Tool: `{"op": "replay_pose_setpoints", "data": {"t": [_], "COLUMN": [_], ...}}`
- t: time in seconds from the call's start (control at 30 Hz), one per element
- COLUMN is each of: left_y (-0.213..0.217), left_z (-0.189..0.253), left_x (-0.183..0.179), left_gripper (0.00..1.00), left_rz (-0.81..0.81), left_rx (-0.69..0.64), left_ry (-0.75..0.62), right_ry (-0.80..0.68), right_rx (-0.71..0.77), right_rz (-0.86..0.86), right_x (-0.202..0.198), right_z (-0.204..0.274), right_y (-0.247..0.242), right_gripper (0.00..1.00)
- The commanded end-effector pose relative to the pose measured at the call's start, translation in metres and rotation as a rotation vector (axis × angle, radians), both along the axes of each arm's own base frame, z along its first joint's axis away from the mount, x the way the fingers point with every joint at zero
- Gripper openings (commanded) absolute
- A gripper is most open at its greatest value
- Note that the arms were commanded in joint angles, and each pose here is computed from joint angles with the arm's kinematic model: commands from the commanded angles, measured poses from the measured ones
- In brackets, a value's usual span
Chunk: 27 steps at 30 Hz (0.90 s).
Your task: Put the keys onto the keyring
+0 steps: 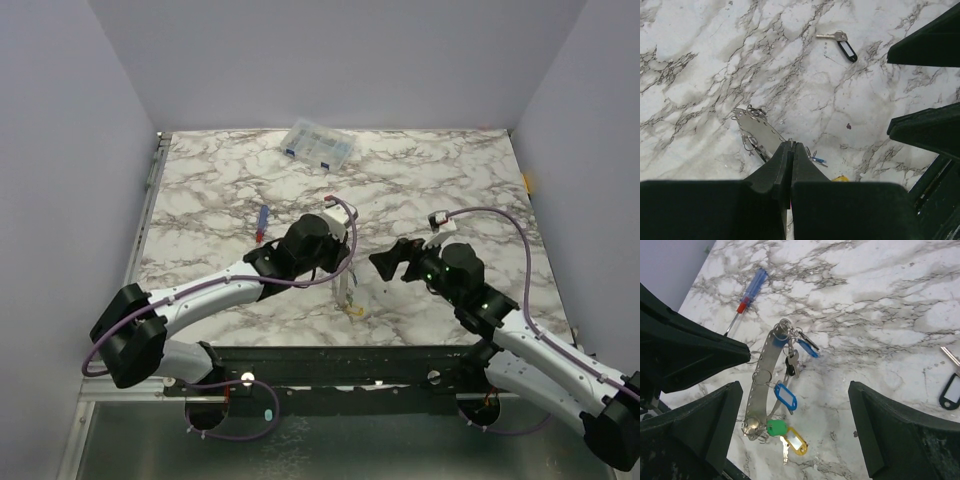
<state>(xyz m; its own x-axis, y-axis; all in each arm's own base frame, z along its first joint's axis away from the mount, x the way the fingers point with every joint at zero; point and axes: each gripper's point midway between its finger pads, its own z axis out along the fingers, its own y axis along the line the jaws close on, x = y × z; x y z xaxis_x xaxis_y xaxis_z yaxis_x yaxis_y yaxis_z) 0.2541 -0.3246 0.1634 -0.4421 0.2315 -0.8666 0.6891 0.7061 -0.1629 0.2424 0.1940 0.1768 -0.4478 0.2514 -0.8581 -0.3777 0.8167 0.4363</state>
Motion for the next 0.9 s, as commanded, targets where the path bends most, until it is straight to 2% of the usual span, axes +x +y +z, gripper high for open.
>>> {"op": "replay_pose_setpoints", "data": {"t": [0.0, 0.2, 0.4, 0.57, 0.87], "left_y": [-0.006, -0.005, 0.002, 0.010, 0.014], "left_z": [0.020, 0.029, 0.033, 0.030, 0.032], "left_x": [-0.005, -0.019, -0.025, -0.024, -0.014], "left_gripper": [0.00, 0.00, 0.00, 0.00, 0.00], "left_rz": [-0.009, -0.044, -0.052, -0.037, 0.006], "left_rx": [-0.144, -0.304, -0.391, -0.411, -0.447], "left_ry": [-0.051, -0.105, -0.174, -0.204, -0.185], "right_ry": [-0.040, -0.075, -0.150, -0.169, -0.118], "right_rx": [0.046, 0.137, 0.158, 0.150, 0.126], "right_rz": [0.158, 0.250, 0.352, 0.422, 0.464], "right_x": [-0.008, -0.014, -0.023, -0.028, -0.025], "right_z": [0.001, 0.009, 0.020, 0.017, -0.009], "right_y": [0.027, 0.046, 0.057, 0.065, 0.076], "right_gripper": [1.00, 0.97, 0.94, 0.90, 0.92]}}
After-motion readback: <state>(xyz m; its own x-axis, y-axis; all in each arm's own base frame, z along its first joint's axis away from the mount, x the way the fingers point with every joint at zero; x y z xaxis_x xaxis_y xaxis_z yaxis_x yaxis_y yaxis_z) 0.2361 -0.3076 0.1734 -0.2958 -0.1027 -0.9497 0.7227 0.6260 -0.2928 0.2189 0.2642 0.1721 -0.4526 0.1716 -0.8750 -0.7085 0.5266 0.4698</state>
